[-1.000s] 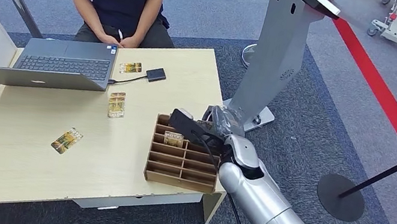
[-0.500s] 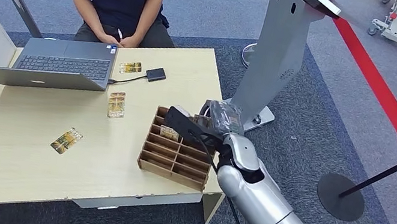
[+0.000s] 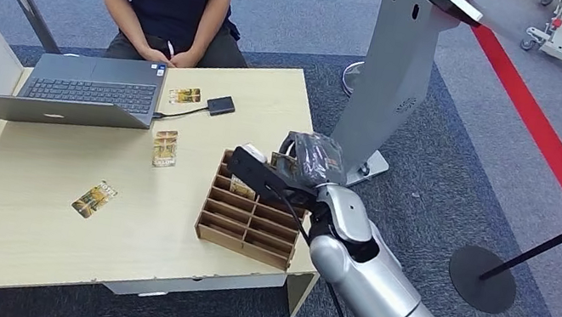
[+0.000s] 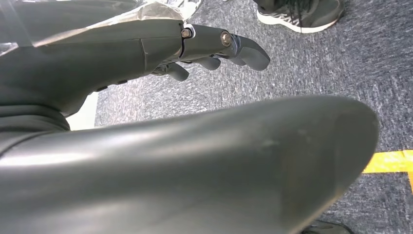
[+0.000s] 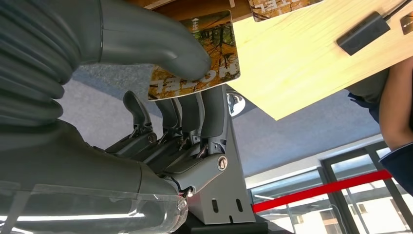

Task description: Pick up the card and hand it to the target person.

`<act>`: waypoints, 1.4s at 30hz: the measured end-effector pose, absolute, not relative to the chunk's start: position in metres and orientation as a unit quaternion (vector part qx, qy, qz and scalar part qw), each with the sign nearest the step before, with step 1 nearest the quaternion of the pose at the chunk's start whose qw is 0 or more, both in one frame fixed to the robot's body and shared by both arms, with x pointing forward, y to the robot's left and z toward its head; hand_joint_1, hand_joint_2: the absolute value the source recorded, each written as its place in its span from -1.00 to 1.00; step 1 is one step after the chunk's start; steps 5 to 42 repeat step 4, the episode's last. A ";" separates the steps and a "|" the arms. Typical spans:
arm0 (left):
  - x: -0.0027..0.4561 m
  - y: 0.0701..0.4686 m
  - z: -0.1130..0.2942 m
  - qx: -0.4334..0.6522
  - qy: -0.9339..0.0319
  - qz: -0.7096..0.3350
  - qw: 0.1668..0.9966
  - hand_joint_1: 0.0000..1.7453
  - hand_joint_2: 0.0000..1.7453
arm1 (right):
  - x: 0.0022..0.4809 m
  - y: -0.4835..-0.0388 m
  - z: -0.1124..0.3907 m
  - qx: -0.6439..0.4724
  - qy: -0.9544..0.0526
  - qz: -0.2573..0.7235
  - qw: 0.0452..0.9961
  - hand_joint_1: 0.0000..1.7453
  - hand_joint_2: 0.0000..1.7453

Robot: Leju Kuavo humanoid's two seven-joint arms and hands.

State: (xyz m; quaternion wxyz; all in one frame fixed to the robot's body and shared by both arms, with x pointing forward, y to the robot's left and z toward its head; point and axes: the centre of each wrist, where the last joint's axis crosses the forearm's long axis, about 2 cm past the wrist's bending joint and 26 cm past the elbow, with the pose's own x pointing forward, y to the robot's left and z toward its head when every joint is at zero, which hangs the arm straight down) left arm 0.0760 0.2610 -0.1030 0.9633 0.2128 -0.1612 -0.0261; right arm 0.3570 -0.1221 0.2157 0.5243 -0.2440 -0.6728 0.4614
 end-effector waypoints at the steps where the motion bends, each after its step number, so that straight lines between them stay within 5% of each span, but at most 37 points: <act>1: 0.076 0.261 -0.103 0.213 -0.162 -0.026 0.963 -1.00 -1.00 | 0.356 -0.122 0.216 -0.243 -0.674 0.461 0.523 0.65 1.00; 42: 0.076 0.261 -0.103 0.213 -0.162 -0.026 0.963 -1.00 -1.00 | 0.355 -0.122 0.218 -0.238 -0.682 0.457 0.518 0.69 1.00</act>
